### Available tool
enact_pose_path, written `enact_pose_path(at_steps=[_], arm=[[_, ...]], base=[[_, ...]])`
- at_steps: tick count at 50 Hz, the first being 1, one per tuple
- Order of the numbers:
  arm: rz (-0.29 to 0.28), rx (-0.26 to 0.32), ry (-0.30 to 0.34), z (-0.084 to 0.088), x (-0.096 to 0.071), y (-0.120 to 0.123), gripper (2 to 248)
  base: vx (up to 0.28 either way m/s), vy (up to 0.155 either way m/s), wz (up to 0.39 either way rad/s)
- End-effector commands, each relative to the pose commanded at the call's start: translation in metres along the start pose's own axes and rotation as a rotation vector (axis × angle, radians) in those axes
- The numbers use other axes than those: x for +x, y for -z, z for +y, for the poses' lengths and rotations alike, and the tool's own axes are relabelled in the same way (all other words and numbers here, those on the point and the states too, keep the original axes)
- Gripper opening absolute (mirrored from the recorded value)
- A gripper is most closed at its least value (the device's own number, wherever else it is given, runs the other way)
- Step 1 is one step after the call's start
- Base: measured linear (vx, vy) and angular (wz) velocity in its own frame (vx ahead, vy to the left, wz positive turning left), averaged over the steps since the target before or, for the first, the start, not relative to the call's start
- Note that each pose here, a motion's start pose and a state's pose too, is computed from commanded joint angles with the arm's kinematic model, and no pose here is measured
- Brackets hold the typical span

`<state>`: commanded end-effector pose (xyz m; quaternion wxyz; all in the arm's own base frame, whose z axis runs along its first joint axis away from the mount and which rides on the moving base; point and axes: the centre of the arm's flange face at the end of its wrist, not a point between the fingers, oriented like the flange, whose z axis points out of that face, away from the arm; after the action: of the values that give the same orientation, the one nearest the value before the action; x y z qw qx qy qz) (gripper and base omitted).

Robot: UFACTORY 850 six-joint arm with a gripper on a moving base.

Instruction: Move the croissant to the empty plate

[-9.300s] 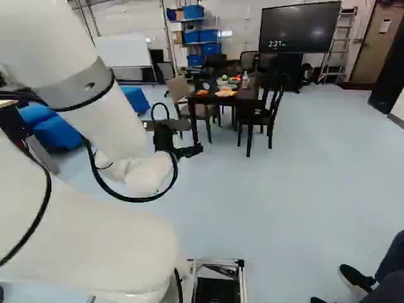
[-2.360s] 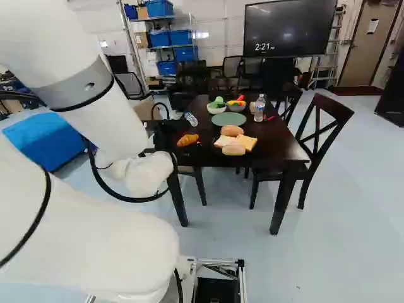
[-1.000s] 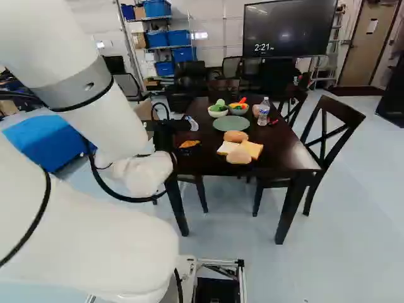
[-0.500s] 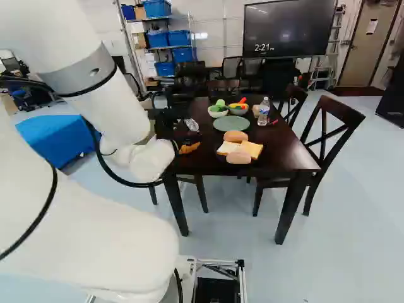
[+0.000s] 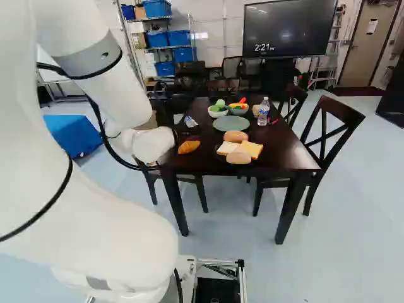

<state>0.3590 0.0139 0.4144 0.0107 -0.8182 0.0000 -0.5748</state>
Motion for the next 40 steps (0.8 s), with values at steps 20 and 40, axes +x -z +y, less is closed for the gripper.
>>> enact_pose_path(at_steps=[20, 40], arm=[[-0.129, 0.005, -0.024, -0.012, 0.018, -0.027, 247], [-0.249, 0.014, -0.051, -0.026, 0.037, -0.052, 247]], base=[[0.000, 0.000, 0.000], [0.000, 0.000, 0.000]])
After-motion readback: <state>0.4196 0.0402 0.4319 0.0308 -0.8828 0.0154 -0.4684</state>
